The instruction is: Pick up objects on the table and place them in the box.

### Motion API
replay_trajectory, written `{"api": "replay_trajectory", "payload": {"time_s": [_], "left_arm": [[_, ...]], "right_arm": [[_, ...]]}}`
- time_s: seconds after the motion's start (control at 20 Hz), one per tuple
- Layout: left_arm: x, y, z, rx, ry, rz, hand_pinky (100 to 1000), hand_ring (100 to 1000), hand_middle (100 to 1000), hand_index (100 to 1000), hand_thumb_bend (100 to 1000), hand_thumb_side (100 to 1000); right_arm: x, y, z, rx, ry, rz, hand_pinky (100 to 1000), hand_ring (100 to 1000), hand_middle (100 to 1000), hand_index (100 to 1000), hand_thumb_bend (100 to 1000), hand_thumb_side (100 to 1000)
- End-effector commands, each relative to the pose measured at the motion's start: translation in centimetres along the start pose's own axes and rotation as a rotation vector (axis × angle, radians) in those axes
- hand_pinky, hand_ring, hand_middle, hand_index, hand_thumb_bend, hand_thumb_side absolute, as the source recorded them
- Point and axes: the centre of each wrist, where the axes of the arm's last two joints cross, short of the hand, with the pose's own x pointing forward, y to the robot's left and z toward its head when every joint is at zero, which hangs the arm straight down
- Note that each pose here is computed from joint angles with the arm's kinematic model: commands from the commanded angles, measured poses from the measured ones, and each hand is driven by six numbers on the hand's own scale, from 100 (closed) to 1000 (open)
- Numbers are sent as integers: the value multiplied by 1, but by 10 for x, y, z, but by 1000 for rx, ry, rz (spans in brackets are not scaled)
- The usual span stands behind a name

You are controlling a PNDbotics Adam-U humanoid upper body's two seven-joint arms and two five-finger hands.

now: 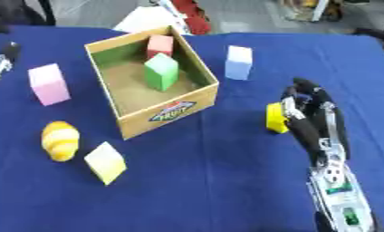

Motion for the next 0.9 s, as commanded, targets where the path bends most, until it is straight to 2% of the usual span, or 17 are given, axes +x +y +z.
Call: {"api": "replay_trajectory", "payload": {"time_s": [0.05, 0.35, 0.45, 0.65, 0.9], "left_arm": [[-20, 13, -12, -158, 78, -128, 813, 767, 811, 893, 407, 361], [-48, -1, -47, -349, 194, -234, 807, 780, 818, 897, 500, 321], [-51, -8, -56, -385, 214, -267, 805, 783, 821, 900, 523, 326], [-55, -26, -72, -447, 252, -296, 804, 786, 826, 909, 584, 401], [-56, -39, -79, -477, 281, -332, 801, 788, 828, 913, 588, 391]], "right_arm": [[3, -6, -2, 16, -15, 24, 570, 586, 655, 785, 100, 395], [0, -6, 1, 24, -4, 27, 570, 586, 655, 785, 100, 396], [0, -6, 1, 24, -2, 26, 570, 586, 655, 785, 100, 397], [-1, -5, 2, 31, 1, 22, 570, 586, 655, 785, 100, 397], [-1, -4, 2, 30, 3, 20, 570, 586, 655, 785, 100, 398]]}}
